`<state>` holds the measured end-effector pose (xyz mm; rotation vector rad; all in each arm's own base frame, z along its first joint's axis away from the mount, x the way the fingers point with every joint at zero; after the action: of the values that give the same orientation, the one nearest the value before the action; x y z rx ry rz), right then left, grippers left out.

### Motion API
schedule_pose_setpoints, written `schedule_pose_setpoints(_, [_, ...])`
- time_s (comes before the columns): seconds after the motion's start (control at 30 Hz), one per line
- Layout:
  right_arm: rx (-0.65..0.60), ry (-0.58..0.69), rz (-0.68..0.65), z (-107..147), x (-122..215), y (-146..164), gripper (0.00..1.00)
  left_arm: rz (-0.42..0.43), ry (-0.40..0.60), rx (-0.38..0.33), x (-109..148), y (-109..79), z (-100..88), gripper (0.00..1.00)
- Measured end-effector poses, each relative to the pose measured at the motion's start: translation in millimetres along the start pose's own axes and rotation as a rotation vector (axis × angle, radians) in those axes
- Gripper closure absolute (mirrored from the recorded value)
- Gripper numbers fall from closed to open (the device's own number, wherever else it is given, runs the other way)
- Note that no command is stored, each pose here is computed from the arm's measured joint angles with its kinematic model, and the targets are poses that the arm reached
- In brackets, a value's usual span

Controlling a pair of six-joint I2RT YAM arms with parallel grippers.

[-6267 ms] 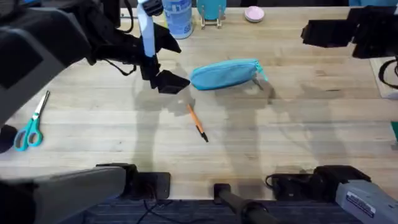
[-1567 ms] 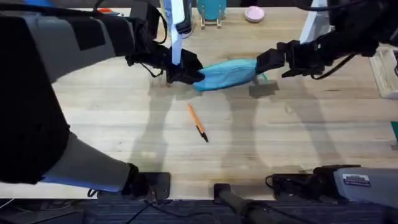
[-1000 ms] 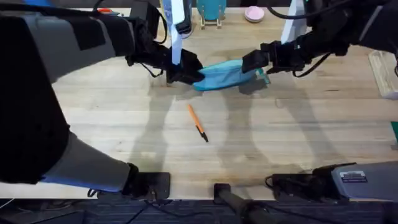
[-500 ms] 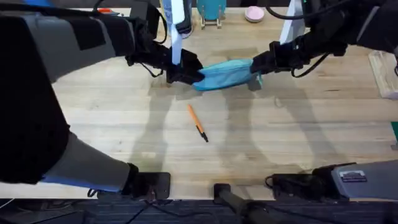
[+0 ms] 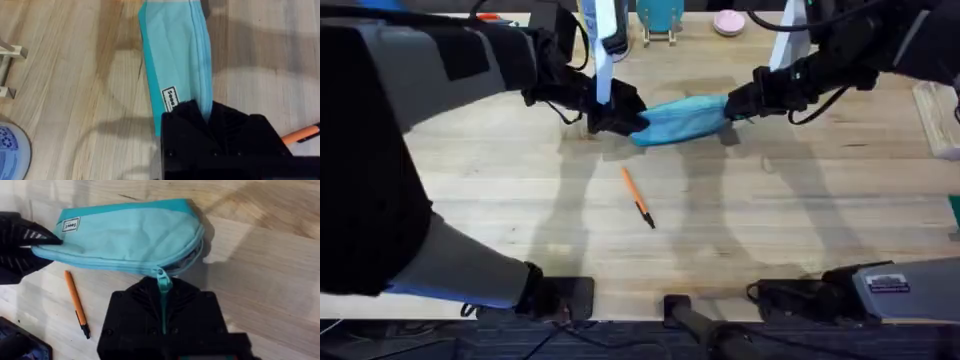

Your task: Unzip the bag, pick up the pens from the table one at a time and place them inside, then zip the bag closed.

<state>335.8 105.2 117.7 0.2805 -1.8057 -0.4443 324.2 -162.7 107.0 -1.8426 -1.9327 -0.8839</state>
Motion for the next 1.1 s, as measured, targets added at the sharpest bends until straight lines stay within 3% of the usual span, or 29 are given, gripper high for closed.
schedule_pose_setpoints(0.3, [0.002,-0.002,-0.014,-1,1,3,0.971,0.000,0.000,0.000,0,0.0,0.0,0.958])
schedule_pose_setpoints(0.67, [0.047,-0.087,-0.085,-25,29,29,0.970,-0.002,0.002,0.003,1,0.3,0.9,0.958])
schedule_pose_setpoints(1.1, [0.119,-0.049,-0.099,-10,20,55,0.971,-0.001,0.003,0.004,1,0.2,1.3,0.958])
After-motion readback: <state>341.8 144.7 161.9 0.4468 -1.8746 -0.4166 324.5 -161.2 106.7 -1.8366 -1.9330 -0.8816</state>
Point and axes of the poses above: each hand's point on the last joint's axis, 136 mm out from that joint toward the fingers, its own x axis back along the fingers, its own y axis along the line the jaws close on, z = x × y, the point moved 2 cm from there along x, back along the fingers, and after that the axes turned 14 degrees about -x, right-handed, at the moved point
